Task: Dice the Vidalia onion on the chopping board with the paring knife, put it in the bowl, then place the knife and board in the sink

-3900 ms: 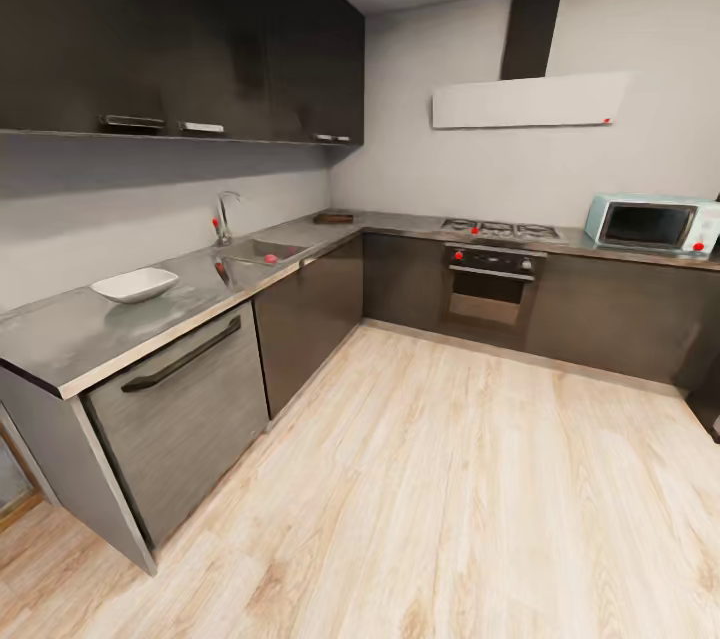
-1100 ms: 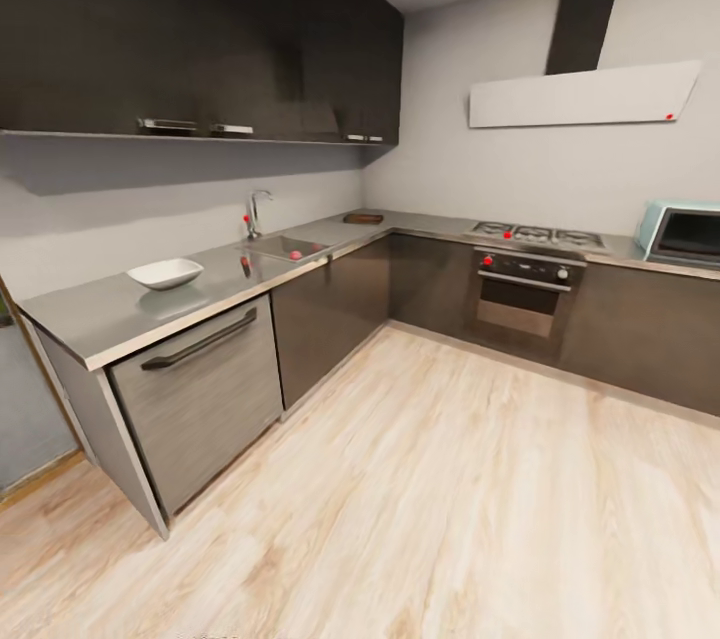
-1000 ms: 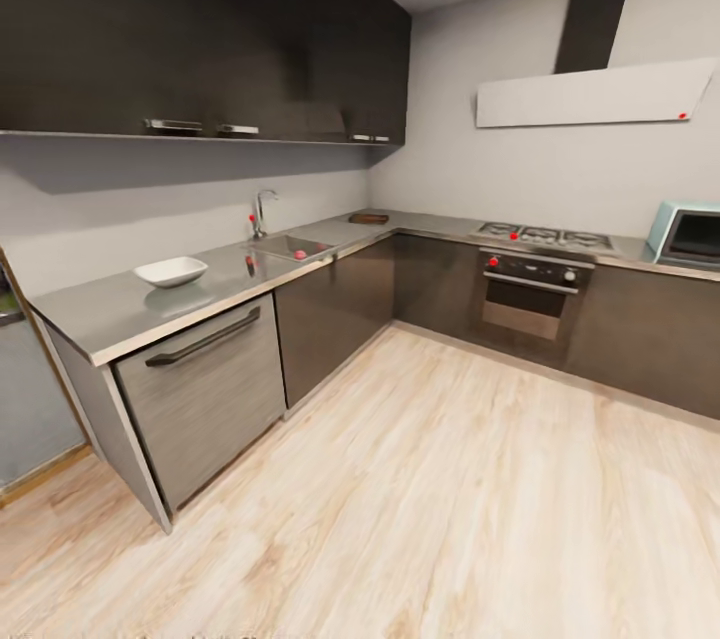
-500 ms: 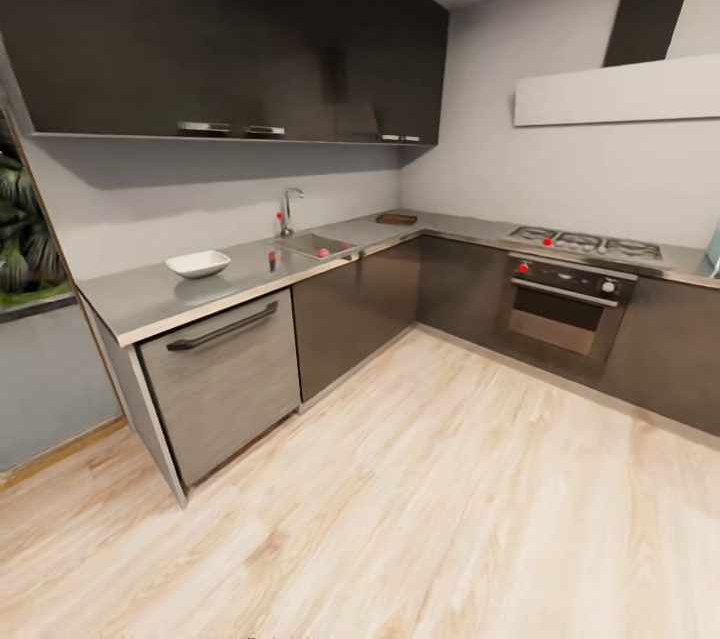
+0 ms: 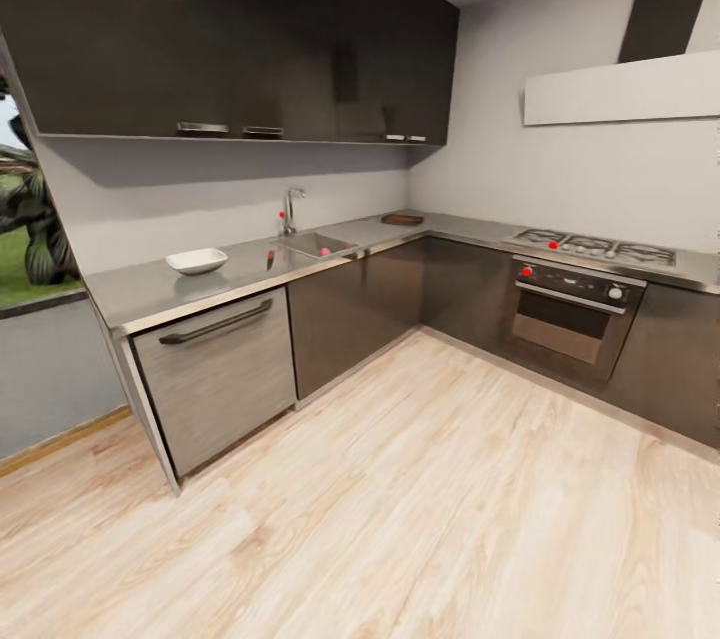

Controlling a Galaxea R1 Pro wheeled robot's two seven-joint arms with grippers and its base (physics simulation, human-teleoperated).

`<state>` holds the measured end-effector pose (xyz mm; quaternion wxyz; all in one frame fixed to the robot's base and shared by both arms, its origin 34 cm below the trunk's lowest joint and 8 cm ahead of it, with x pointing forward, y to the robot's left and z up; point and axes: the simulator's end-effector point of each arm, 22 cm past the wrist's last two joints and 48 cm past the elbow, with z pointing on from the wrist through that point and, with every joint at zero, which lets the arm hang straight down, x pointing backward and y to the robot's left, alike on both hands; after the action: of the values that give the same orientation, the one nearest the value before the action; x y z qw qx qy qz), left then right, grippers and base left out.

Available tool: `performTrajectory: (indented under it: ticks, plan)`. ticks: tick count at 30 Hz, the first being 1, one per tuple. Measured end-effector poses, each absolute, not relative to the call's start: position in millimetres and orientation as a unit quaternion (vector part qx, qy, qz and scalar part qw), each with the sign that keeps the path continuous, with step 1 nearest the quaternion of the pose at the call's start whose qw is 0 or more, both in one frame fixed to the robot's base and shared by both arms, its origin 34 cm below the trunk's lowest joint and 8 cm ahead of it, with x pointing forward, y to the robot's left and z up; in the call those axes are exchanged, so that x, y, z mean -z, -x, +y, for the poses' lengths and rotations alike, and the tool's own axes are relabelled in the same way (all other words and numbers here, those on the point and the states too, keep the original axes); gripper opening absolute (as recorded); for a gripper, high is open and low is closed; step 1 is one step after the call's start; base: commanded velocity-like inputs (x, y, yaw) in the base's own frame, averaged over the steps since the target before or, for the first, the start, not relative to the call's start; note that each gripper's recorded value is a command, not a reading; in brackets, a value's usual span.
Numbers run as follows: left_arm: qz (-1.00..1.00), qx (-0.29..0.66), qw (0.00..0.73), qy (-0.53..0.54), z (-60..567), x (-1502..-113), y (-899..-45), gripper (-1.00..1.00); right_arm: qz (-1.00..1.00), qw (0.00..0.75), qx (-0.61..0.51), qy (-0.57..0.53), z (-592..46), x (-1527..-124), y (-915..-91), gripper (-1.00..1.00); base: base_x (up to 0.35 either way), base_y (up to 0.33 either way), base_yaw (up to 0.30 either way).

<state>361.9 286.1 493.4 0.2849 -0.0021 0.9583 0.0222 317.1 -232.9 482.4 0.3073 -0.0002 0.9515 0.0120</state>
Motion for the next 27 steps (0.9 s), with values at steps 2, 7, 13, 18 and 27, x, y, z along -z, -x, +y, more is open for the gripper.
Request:
performTrajectory:
  ticks: [2,7,13,18,27]
  plan:
    - [0.958,-0.022,0.285,0.002,286,-493,-362,1.00,0.956,0.292,-0.012,0.000,-232,-477,-304,1.00,0.000,-0.319,0.003]
    - [0.958,-0.022,0.285,0.002,286,-493,-362,1.00,0.960,0.279,-0.013,0.000,-232,-473,-291,1.00,0.000,-0.319,0.001]
    - [0.958,-0.022,0.285,0.002,286,-493,-362,1.00,0.961,0.276,-0.012,0.000,-233,-472,-289,1.00,0.000,-0.319,0.000]
    - [0.958,-0.023,0.285,0.002,287,-494,-362,1.00,0.961,0.276,-0.012,0.000,-232,-472,-288,1.00,0.000,-0.319,0.000]
    - [0.958,-0.023,0.286,0.002,287,-494,-363,1.00,0.961,0.276,-0.012,0.000,-233,-472,-288,1.00,0.000,-0.307,0.000]
